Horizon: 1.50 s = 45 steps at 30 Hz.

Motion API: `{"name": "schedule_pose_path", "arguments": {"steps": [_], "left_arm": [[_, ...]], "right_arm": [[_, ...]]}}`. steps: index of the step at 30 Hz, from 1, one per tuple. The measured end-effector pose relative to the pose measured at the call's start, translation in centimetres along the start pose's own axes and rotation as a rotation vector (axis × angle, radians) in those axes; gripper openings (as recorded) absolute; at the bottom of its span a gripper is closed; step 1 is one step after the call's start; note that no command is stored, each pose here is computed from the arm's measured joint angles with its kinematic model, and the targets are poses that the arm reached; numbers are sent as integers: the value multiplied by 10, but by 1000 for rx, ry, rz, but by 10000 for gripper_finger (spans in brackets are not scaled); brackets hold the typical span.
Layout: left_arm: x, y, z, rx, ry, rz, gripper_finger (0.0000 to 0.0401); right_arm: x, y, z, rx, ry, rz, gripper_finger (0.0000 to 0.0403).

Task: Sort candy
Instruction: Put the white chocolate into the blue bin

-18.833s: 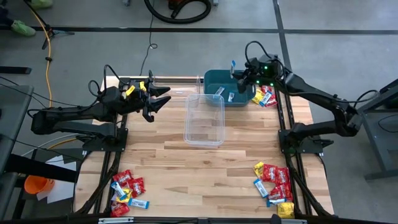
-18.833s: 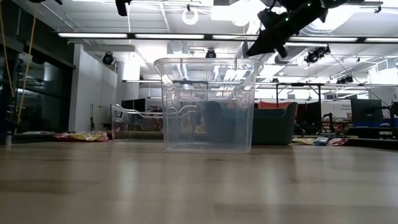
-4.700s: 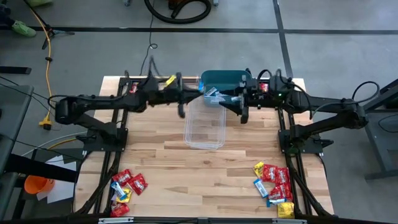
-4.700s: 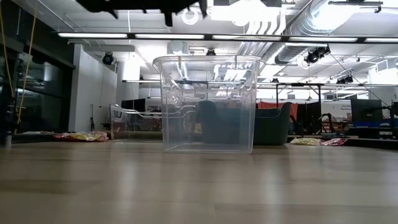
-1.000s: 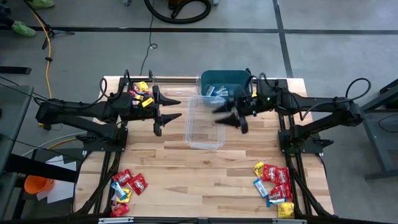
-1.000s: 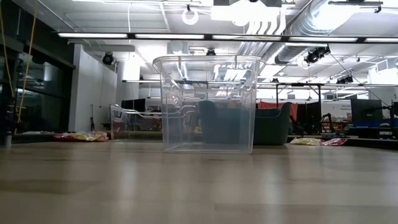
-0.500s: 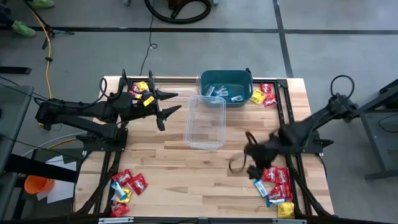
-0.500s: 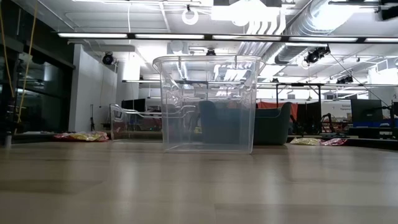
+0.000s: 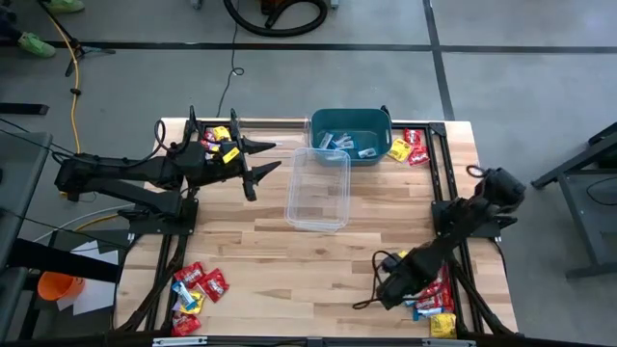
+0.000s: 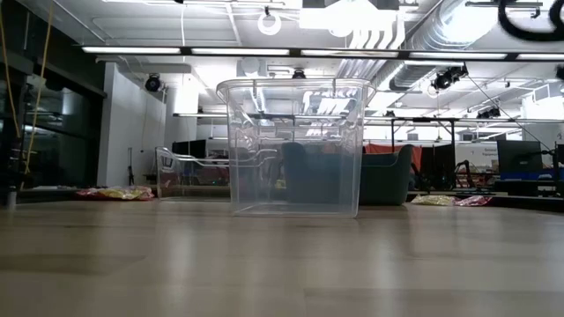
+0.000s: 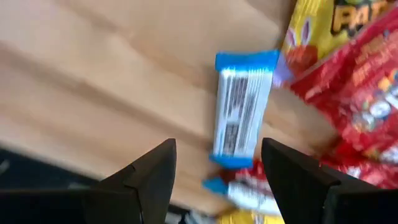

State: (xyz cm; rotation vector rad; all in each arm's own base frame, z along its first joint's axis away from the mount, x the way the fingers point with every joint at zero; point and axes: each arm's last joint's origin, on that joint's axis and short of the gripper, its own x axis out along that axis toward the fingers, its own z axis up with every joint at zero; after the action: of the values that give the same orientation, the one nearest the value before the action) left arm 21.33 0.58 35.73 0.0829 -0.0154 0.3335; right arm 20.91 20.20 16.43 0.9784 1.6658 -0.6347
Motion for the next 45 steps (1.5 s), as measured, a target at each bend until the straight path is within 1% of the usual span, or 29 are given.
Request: {"name": "schedule_pose_path", "arguments": {"steps": [7, 9, 12, 14, 16, 17, 21, 22, 24, 26, 28, 29, 31, 32, 35, 37, 40, 42, 45], "left_arm": [[0, 0, 0, -27, 0, -1, 211], [0, 0, 0, -55, 0, -1, 211], [0, 0, 0, -59, 0, -1, 211], [0, 0, 0, -59, 0, -1, 211], [0, 0, 0, -59, 0, -1, 211], [0, 0, 0, -59, 0, -1, 211], [0, 1, 0, -60, 1, 30, 211], [0, 1, 0, -60, 2, 41, 211], [-1, 2, 1, -62, -2, 57, 211], [-3, 3, 3, -62, -19, 63, 211], [-5, 4, 7, -48, -45, 67, 211], [-6, 5, 9, -38, -63, 71, 211], [-9, 7, 14, -18, -101, 90, 211], [-10, 7, 16, -6, -117, 100, 211], [-13, 10, 22, 31, -155, 132, 211], [-16, 11, 25, 47, -174, 141, 211], [-17, 12, 26, 41, -185, 142, 211], [-18, 12, 26, 33, -185, 141, 211], [-18, 12, 27, 5, -190, 139, 211]], "right_arm": [[28, 2, 8, 45, -16, -111, 231], [31, 4, 9, 47, -11, -117, 231], [35, 5, 10, 44, -14, -127, 231], [36, 5, 10, 20, -22, -127, 224], [35, 5, 10, -17, -27, -119, 199], [35, 6, 10, -38, -25, -114, 179], [34, 6, 9, -94, -15, -104, 62], [32, 6, 9, -103, -7, -96, 41], [24, 7, 5, -137, 6, -52, 23], [13, 4, 3, -165, -7, -19, 29], [-8, 1, -2, -198, -17, 58, 24], [-21, -1, -5, -229, -28, 113, 15], [-44, -6, -10, -293, -86, 214, 3], [-56, -9, -10, -332, -124, 269, 3], [-99, -18, -13, -473, -260, 486, 6], [-121, -26, -8, -548, -385, 567, 2], [-147, -37, 5, -622, -590, 622, 1], [-159, -41, 18, -651, -713, 621, 1], [-177, -40, 43, -709, -894, 619, 0]]}}
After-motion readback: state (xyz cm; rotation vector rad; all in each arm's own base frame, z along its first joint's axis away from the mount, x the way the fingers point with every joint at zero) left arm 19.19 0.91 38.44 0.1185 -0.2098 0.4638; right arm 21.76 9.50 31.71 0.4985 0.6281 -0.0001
